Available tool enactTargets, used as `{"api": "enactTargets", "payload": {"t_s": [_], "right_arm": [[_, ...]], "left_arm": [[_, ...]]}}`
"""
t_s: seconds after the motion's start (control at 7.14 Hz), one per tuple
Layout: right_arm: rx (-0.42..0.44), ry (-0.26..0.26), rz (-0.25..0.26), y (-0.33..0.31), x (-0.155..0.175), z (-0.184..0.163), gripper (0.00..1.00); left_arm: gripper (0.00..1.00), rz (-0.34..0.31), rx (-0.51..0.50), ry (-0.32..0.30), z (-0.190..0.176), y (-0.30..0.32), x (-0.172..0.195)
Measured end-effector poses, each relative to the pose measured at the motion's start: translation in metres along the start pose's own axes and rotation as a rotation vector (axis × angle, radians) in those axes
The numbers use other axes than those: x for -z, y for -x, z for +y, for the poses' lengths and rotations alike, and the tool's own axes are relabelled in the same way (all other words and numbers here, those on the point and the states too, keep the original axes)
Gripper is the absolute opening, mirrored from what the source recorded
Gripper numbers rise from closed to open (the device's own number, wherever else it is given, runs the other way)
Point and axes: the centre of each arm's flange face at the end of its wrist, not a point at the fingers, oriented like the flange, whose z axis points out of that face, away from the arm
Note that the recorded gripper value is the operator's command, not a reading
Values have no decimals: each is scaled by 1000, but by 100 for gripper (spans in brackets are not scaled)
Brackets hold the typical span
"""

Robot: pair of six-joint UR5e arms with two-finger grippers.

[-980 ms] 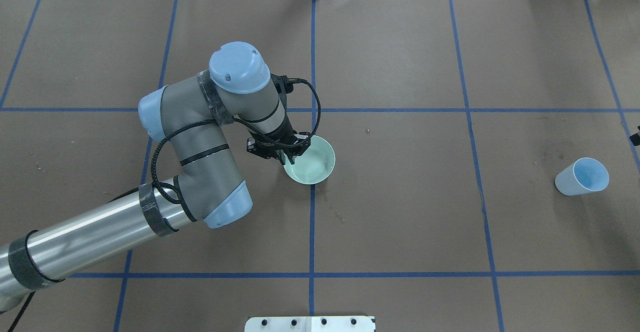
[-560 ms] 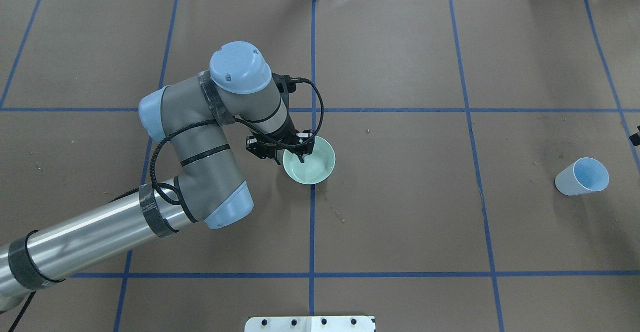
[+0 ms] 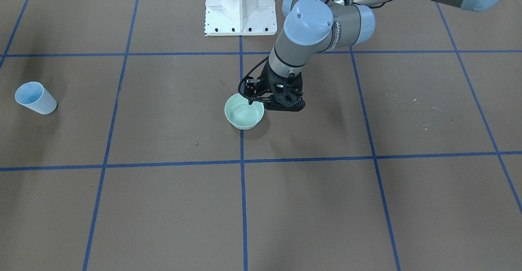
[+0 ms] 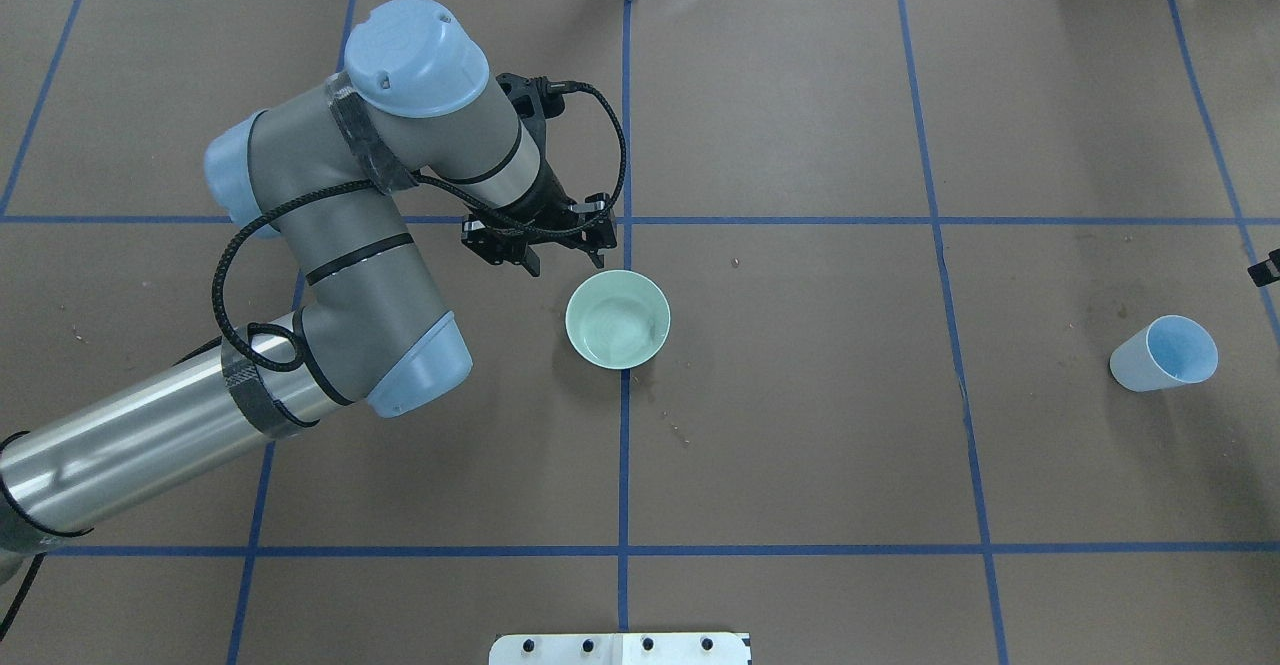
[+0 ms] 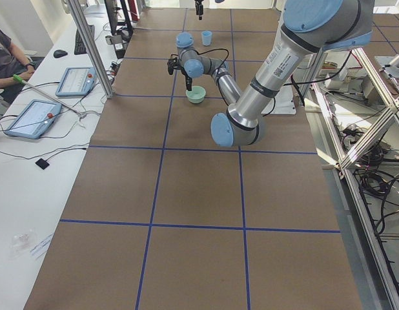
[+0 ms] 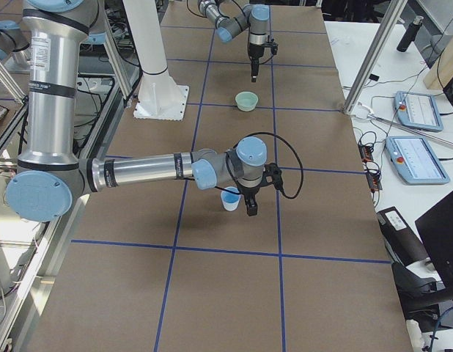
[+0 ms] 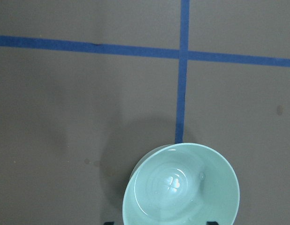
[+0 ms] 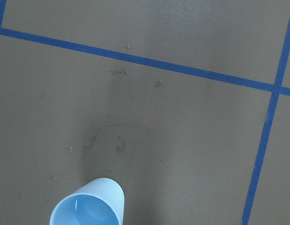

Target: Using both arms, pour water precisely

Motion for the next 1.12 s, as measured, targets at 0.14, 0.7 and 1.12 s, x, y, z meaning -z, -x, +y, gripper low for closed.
{"api": "enactTargets", "payload": {"t_s": [0.14, 0.7, 1.12], "right_arm": [[63, -79, -12, -7, -5, 15, 99], [207, -285, -114, -41, -42, 124, 100], [274, -378, -230, -36, -47, 170, 97]], "left_arm": [[74, 1, 2, -4, -1, 1, 3], [76, -12, 12, -7, -3, 13, 0], [76, -24, 19, -4, -4, 22, -5]]}}
